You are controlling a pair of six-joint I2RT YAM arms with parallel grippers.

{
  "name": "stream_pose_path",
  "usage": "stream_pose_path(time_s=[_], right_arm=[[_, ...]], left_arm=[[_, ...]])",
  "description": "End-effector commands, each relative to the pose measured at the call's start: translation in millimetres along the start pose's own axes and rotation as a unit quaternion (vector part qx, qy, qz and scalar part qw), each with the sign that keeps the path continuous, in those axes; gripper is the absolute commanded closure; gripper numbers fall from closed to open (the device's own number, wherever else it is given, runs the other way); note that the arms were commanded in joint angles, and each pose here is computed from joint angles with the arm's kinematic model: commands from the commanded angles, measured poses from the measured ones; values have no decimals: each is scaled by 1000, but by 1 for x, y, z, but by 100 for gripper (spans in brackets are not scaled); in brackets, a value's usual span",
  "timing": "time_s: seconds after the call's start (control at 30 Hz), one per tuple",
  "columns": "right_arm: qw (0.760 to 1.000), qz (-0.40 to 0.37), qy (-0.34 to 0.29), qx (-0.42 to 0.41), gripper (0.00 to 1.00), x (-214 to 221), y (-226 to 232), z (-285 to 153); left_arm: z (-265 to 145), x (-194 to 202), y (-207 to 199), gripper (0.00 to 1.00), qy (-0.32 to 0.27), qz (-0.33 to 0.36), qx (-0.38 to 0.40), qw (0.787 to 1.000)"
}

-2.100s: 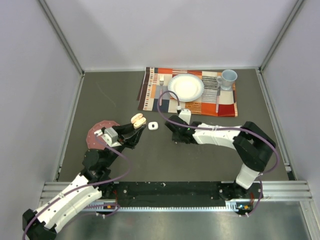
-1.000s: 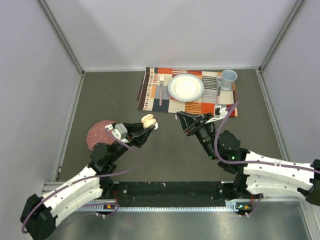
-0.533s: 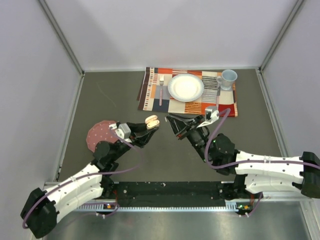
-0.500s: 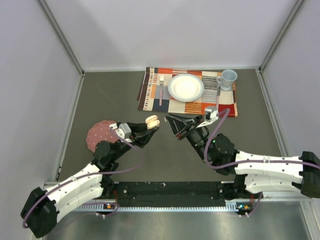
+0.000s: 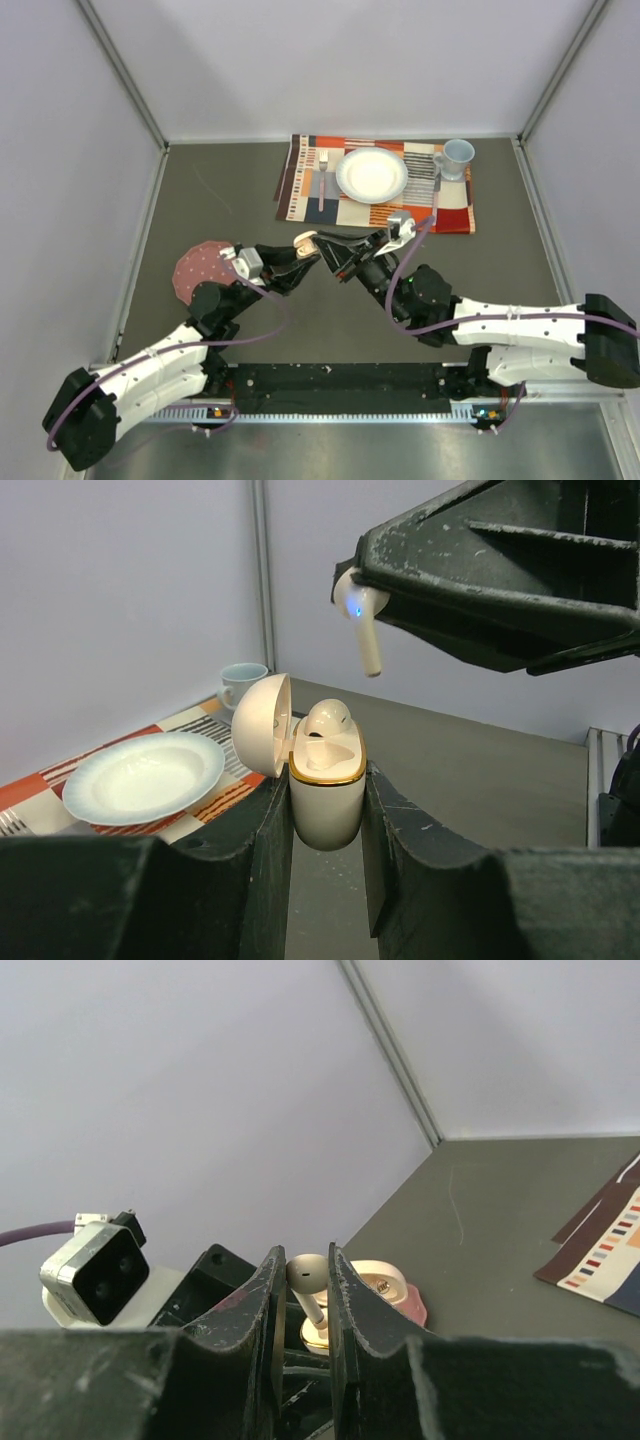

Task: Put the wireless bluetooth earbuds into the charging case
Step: Insert the left earbud into the left side groove of the charging case.

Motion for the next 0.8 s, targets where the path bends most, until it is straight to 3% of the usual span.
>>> stream_pose_path(time_s=[0.0, 0.77], right_arm=[[999, 32, -25, -32, 100, -14, 18, 9], [1000, 17, 8, -20, 100, 7, 21, 17]], left_arm=[[5, -16, -5, 100, -42, 7, 21, 999], [3, -15, -5, 100, -44, 4, 18, 999]])
Point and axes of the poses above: each gripper's point midway between its finger pads, its own z axis out along the fingers, its own y axis along the line the jaws close on, x = y × z, the point moved 10 cm from there along -z, back along the fingers, and after that the axes turned 9 degrees about -z, right-handed, at the moved point
